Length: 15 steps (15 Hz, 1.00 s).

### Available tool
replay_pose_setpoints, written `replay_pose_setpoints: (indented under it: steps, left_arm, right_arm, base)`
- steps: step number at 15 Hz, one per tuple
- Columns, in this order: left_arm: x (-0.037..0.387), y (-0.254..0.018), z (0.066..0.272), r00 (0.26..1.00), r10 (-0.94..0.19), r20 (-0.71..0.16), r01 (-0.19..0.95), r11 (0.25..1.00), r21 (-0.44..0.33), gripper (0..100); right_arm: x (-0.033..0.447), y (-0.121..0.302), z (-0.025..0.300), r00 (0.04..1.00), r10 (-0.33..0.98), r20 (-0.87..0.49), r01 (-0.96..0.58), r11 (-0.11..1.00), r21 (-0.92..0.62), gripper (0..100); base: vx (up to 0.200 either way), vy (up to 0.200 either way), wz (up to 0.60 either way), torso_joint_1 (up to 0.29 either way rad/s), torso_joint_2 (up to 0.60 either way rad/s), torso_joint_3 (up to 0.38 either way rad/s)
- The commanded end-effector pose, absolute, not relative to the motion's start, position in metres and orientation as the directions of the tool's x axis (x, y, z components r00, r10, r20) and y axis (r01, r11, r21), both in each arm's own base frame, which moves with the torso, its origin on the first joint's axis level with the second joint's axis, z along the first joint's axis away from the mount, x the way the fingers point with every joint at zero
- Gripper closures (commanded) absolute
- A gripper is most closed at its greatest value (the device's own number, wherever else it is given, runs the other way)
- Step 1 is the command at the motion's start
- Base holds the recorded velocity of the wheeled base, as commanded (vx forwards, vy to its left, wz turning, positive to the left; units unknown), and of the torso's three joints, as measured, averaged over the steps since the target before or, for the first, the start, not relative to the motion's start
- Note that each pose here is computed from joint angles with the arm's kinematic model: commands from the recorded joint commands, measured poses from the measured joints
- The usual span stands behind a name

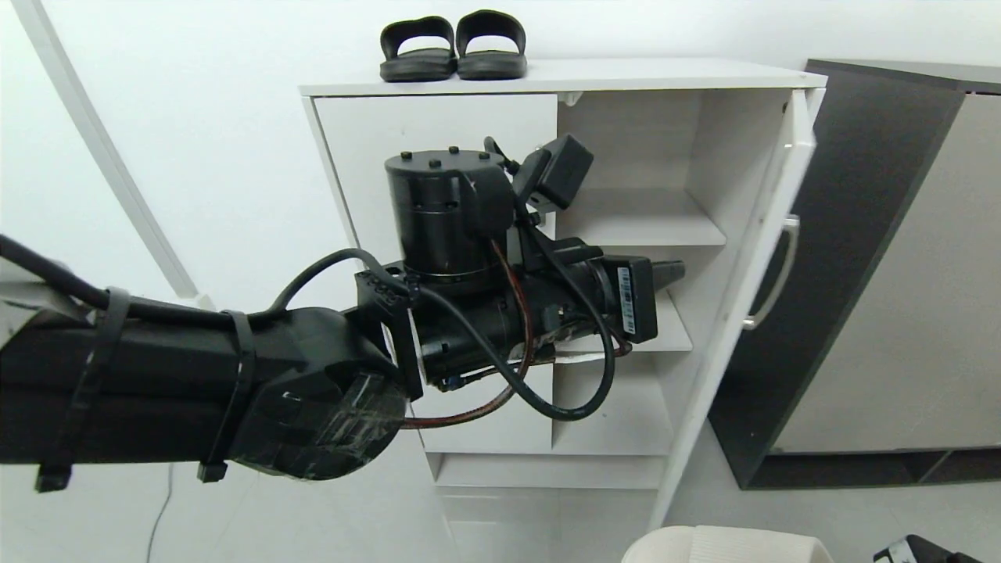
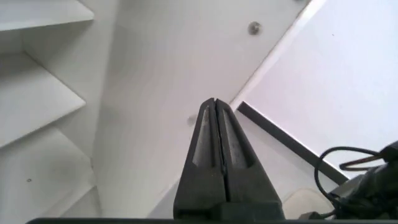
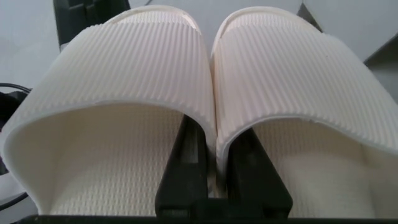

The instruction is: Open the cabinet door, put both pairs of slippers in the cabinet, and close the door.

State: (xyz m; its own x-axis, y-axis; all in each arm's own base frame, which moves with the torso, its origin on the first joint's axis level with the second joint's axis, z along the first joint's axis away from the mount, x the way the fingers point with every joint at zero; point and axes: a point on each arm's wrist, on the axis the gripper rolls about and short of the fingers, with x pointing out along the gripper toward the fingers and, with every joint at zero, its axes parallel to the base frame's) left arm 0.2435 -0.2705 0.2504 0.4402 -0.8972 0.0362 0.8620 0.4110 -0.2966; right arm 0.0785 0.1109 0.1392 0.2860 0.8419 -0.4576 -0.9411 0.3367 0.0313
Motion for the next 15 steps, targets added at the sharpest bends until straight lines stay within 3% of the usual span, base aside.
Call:
replay_pose_setpoints:
  steps: [1,4,6,8,9,11,15]
  left_arm:
    - [0.240,-0.271,0.252,0.435,-0.899,0.051,0.867,0.403,-0.293,100]
    - [0.244,-0.264,0.251,0.454,-0.889,0.053,0.859,0.421,-0.292,100]
    - [0.243,-0.241,0.263,0.516,-0.853,0.078,0.831,0.476,-0.287,100]
    - [0.237,-0.216,0.274,0.583,-0.806,0.108,0.797,0.540,-0.272,100]
    - [0.228,-0.195,0.280,0.635,-0.763,0.120,0.764,0.595,-0.251,100]
    - [0.210,-0.162,0.285,0.716,-0.685,0.134,0.697,0.690,-0.195,100]
    - [0.142,-0.101,0.277,0.888,-0.457,0.059,0.461,0.881,-0.106,100]
  right_arm:
    - [0.079,0.111,0.139,0.283,0.843,-0.458,-0.942,0.334,0.032,100]
    - [0.080,0.112,0.140,0.286,0.843,-0.455,-0.941,0.336,0.033,100]
    - [0.090,0.117,0.147,0.326,0.836,-0.442,-0.925,0.378,0.032,100]
    - [0.111,0.121,0.159,0.464,0.774,-0.431,-0.859,0.511,-0.008,100]
    - [0.126,0.128,0.166,0.583,0.690,-0.429,-0.771,0.637,-0.024,100]
    - [0.148,0.147,0.175,0.707,0.569,-0.420,-0.615,0.788,0.032,100]
    - [0.193,0.193,0.167,0.886,0.327,-0.329,-0.337,0.941,0.029,100]
  base:
    - [0.000,0.000,0.00,0.000,0.00,0.000]
    - [0.000,0.000,0.00,0.000,0.00,0.000]
    - [0.000,0.000,0.00,0.000,0.00,0.000]
    - [0.000,0.000,0.00,0.000,0.00,0.000]
    - [0.000,0.000,0.00,0.000,0.00,0.000]
    - [0.000,0.000,0.00,0.000,0.00,0.000]
    - [0.000,0.000,0.00,0.000,0.00,0.000]
